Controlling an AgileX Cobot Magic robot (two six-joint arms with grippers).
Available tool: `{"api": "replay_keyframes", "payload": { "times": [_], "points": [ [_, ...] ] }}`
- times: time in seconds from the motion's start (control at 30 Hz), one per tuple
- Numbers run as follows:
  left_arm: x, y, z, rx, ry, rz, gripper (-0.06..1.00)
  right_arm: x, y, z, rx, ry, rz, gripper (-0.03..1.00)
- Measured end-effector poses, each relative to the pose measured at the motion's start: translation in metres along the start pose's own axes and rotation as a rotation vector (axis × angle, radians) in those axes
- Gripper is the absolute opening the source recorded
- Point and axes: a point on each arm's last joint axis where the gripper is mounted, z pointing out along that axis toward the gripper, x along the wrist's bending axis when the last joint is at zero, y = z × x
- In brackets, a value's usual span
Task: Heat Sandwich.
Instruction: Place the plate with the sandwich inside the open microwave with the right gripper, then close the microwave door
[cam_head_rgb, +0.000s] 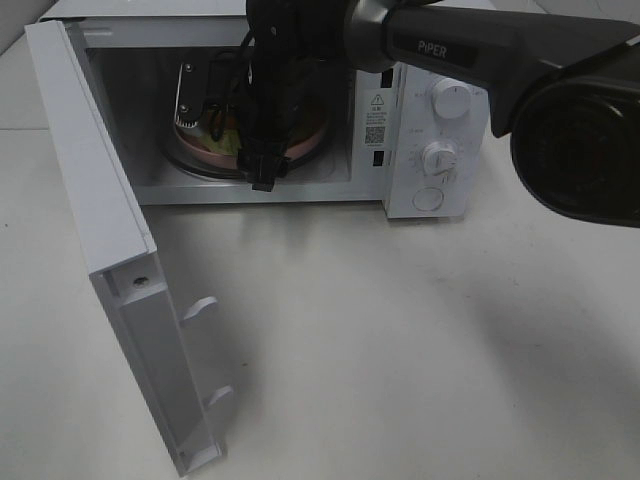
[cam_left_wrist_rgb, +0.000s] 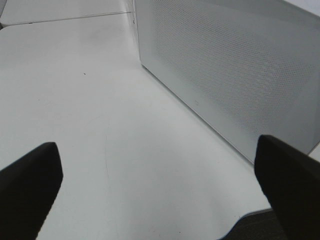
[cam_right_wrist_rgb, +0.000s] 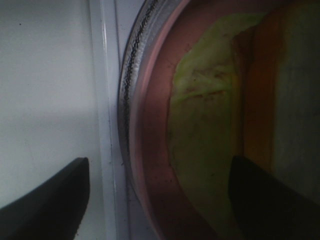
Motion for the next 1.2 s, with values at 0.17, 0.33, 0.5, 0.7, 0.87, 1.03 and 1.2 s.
{"api": "replay_keyframes", "payload": {
  "times": [0.17, 0.33, 0.5, 0.7, 0.87, 1.03, 1.2],
  "points": [
    [0.0, 0.0, 0.0, 0.0, 0.0, 0.0, 0.99, 0.007, -0.007, -0.001, 0.021, 0.008, -0.02, 0.74],
    [0.0, 0.0, 0.0, 0.0, 0.0, 0.0, 0.99, 0.012, -0.012, -0.007, 0.028, 0.001, -0.039, 0.74],
    [0.0, 0.0, 0.0, 0.0, 0.0, 0.0, 0.99, 0.018, -0.016, -0.018, -0.01, -0.036, -0.05, 0.74],
    [0.0, 0.0, 0.0, 0.0, 0.0, 0.0, 0.99, 0.03, -0.024, -0.024, -0.037, -0.053, -0.06, 0.74],
    [0.0, 0.0, 0.0, 0.0, 0.0, 0.0, 0.99, 0.043, -0.032, -0.034, -0.062, -0.066, -0.067, 0.74],
    [0.0, 0.0, 0.0, 0.0, 0.0, 0.0, 0.99, 0.052, -0.04, -0.053, -0.095, -0.094, -0.07, 0.74],
    [0.0, 0.0, 0.0, 0.0, 0.0, 0.0, 0.99, 0.063, -0.049, -0.072, -0.114, -0.109, -0.072, 0.74]
  ]
}}
